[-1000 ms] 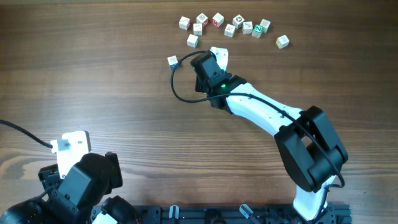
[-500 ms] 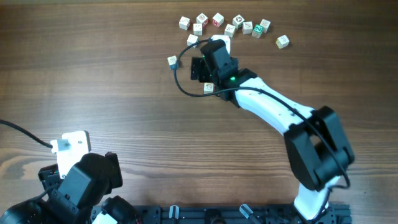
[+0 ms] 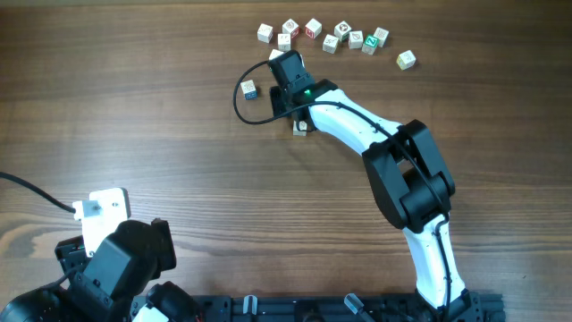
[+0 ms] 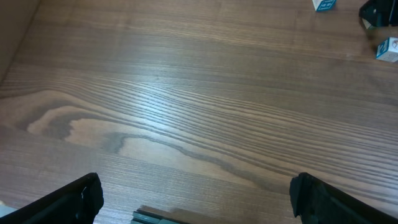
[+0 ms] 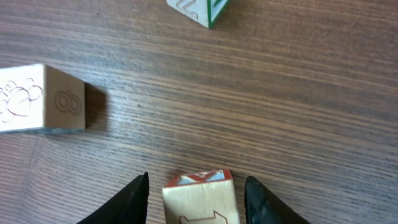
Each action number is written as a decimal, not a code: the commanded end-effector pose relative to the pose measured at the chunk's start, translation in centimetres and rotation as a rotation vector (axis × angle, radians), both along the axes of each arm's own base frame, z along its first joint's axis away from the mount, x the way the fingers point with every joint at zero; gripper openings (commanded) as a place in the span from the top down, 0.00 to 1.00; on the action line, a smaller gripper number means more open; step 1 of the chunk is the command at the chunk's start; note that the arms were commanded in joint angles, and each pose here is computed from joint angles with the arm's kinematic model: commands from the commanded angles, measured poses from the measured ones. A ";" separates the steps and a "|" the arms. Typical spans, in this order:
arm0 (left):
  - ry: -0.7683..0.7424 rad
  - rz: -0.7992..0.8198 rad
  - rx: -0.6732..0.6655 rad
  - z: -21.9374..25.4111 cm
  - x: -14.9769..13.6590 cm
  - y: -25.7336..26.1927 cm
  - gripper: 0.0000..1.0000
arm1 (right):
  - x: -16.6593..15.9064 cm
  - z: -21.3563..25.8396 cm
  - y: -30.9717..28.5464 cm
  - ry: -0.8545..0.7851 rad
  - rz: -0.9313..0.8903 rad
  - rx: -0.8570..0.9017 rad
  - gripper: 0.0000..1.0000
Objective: Form a tower
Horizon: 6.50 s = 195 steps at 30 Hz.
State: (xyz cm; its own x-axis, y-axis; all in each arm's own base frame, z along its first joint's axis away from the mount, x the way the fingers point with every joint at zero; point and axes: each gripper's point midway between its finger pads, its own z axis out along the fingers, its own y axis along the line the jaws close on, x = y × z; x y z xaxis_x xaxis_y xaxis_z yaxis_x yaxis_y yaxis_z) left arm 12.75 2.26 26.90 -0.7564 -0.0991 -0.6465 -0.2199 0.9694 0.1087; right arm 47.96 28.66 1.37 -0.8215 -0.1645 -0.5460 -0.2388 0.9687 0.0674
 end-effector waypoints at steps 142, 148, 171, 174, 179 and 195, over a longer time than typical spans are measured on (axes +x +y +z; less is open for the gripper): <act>-0.012 0.020 -0.006 0.1 0.0 0.2 0.00 | -8.1 -1.3 -2.4 0.260 -0.232 -0.028 0.66; -0.012 0.020 -0.006 0.1 0.0 0.2 0.00 | -8.0 -1.3 -2.4 0.259 -0.232 -0.027 0.62; -0.012 0.020 -0.006 0.1 0.0 0.2 0.00 | -3.9 17.3 -6.4 0.000 -0.210 0.111 0.00; -0.012 0.020 -0.006 0.1 0.0 0.2 0.00 | -0.8 18.0 -10.0 -0.025 -0.222 0.179 0.01; -0.012 0.020 -0.006 0.1 0.0 0.2 0.00 | 4.1 15.4 -12.1 -0.064 -0.260 0.256 0.01; -0.012 0.020 -0.006 0.1 0.0 0.2 0.00 | 13.3 -2.0 -9.1 -0.282 -0.522 0.318 0.18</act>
